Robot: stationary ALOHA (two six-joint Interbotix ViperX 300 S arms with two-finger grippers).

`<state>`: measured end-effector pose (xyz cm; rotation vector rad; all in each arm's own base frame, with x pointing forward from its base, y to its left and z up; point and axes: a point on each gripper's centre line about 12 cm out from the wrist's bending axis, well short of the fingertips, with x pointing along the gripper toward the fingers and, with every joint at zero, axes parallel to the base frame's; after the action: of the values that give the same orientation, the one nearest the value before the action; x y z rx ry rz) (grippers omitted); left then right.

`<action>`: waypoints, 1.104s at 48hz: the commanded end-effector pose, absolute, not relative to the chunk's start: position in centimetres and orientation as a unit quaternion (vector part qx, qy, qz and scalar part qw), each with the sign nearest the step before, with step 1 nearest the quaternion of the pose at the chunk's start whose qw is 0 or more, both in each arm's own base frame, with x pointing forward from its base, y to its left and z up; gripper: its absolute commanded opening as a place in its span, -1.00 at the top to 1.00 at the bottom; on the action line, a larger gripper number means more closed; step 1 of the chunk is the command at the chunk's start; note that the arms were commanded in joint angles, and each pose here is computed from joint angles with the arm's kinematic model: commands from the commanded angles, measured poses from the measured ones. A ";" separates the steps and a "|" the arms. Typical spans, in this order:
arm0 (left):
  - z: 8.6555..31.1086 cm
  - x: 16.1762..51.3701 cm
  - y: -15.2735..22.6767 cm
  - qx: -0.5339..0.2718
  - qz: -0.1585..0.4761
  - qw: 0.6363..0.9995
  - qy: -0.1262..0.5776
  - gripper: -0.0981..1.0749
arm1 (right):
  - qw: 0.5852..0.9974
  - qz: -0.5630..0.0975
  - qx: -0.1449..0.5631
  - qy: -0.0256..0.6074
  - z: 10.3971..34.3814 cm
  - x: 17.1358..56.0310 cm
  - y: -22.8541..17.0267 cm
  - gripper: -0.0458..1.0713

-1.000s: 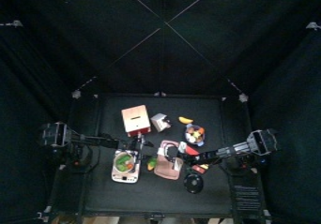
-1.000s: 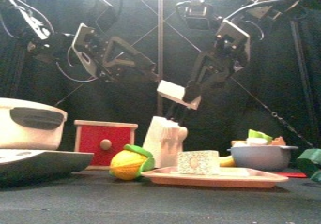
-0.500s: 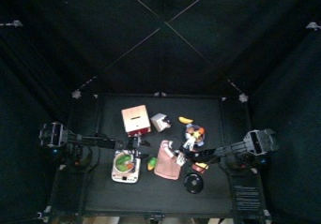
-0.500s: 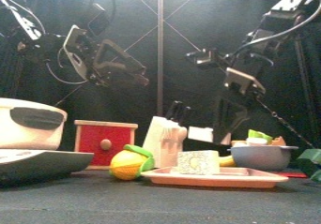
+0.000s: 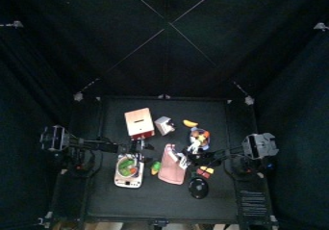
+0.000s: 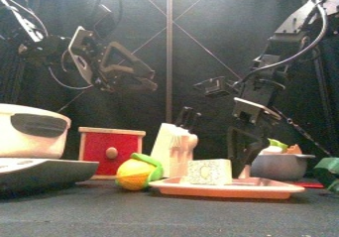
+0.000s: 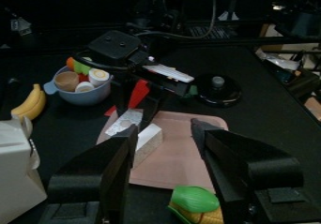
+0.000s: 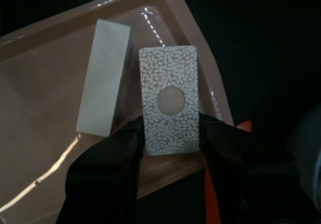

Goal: Place rice block on pink plate

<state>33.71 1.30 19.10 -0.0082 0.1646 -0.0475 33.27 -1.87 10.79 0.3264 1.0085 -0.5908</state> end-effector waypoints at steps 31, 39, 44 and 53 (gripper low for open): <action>19.7 32.0 4.5 -0.092 0.083 0.990 0.060 -0.63 | 0.829 -0.311 0.198 0.421 17.4 32.2 -1.9 -0.65; 20.7 31.1 5.6 -0.084 0.096 0.991 0.045 -0.63 | 0.847 -0.324 0.159 0.391 18.7 32.6 -3.0 -0.65; 20.9 30.9 6.0 -0.083 0.102 0.991 0.041 -0.63 | 0.865 -0.328 0.134 0.355 19.4 33.3 -3.5 -0.65; 20.4 30.6 5.9 -0.082 0.101 0.990 0.050 -0.63 | 0.899 -0.338 0.103 0.258 21.1 34.5 -4.7 -0.65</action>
<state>30.57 5.80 19.84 -0.1693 0.1208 0.2028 33.81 -4.22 19.28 0.2480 0.6485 -0.7111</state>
